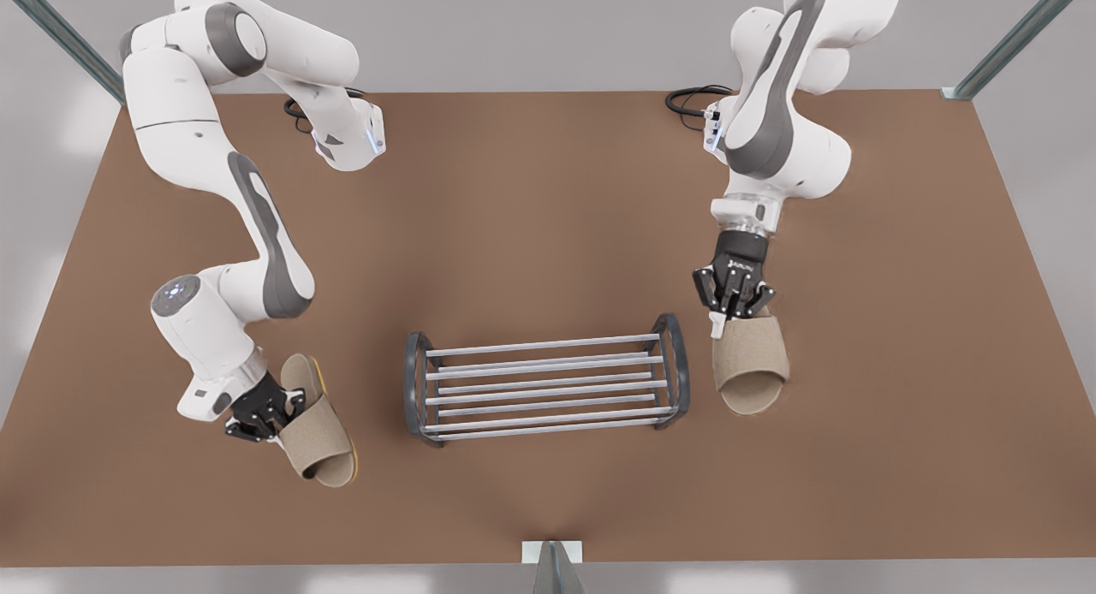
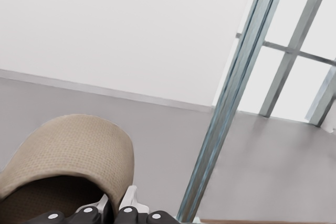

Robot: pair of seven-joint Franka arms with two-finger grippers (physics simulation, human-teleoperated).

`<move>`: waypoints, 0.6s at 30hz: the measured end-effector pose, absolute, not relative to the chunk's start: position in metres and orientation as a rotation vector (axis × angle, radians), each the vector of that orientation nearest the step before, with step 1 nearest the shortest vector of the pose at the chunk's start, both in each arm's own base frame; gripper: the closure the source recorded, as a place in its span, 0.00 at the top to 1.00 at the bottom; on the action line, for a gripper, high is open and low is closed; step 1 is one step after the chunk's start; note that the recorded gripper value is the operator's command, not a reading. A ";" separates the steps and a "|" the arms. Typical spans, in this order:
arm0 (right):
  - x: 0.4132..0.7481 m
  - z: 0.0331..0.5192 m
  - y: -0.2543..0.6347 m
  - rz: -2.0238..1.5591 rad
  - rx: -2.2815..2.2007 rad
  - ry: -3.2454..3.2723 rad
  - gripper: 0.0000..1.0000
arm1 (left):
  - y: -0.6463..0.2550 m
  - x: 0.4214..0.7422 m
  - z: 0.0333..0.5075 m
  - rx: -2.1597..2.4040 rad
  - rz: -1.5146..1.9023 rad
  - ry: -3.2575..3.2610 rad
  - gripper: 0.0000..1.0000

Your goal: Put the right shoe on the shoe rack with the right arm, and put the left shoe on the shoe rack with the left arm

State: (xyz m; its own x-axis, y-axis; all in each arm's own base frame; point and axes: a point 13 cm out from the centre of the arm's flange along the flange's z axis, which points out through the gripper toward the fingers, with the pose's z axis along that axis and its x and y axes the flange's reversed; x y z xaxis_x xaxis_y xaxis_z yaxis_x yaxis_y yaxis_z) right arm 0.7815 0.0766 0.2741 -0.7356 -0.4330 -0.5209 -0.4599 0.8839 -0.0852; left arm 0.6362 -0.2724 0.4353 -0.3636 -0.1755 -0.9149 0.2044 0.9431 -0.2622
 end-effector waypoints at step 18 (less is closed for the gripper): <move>0.609 0.380 0.341 0.010 -0.763 2.596 0.21 | -0.440 0.625 0.267 0.129 -0.479 2.116 0.21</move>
